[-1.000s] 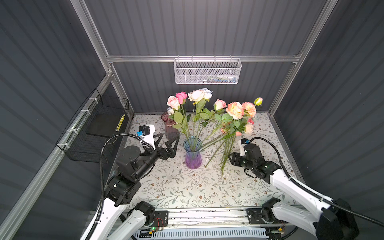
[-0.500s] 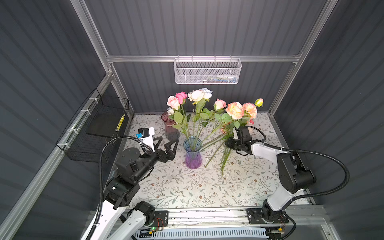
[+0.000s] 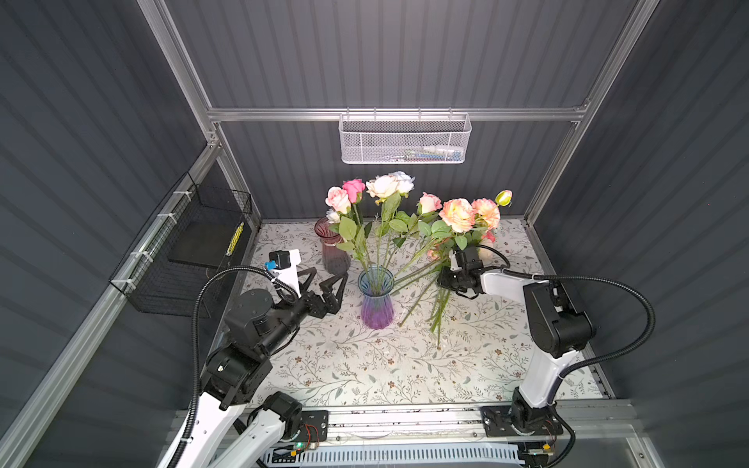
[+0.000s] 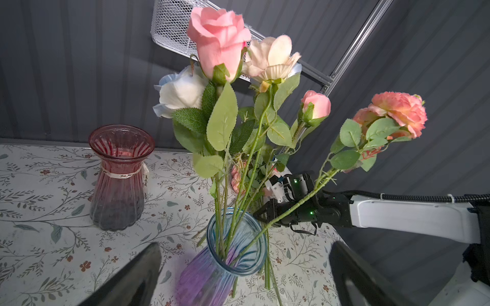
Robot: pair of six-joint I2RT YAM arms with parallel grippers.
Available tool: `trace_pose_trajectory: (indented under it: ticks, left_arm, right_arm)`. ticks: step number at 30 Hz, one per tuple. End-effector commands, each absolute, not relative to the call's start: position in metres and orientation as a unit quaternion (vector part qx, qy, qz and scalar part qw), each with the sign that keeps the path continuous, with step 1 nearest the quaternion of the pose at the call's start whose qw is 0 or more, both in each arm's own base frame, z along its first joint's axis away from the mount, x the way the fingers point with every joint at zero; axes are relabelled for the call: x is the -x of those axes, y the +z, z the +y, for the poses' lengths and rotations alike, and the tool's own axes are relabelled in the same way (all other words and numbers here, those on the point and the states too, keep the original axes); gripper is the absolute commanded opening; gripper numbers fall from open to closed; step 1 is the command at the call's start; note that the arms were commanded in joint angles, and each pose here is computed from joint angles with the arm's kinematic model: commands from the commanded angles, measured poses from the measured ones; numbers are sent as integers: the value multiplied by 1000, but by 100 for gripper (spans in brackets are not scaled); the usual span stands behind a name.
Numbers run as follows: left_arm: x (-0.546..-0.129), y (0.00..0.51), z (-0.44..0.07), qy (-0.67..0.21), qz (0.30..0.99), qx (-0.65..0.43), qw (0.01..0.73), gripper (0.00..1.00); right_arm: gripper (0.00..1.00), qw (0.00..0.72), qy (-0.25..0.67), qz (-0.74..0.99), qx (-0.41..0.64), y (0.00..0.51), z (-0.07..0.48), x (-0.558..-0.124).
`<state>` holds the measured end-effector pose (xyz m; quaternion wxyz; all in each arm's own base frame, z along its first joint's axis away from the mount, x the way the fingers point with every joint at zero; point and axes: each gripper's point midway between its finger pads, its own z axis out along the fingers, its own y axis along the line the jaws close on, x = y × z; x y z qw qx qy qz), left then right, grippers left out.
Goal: Arrange the flowers into the vase
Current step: 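Grasp stems in the flower pile with the right gripper, then lift a second coral rose upright with the right gripper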
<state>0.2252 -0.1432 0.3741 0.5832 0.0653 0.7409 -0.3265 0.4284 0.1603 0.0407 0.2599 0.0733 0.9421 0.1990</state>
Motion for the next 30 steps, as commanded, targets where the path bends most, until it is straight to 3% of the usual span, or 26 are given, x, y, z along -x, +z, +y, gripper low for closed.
trace_pose_trajectory:
  ticks: [1,7,20,30]
  left_arm:
    - [-225,369,-140,-320,746,-59,581,100]
    - [-227,371,-140,-319,745,-60,583,100]
    - [-226,384,-144,-329,736,-66,588,100]
    - [-219,414,-147,-339,717,-89,603,100]
  right_arm:
    - [2,281,213,934,-64,61,161,-427]
    - [0,321,226,917,-69,93,154,-411]
    - [0,401,146,891,-158,147,82,-353]
    - [0,565,179,788,-168,284,52,-302]
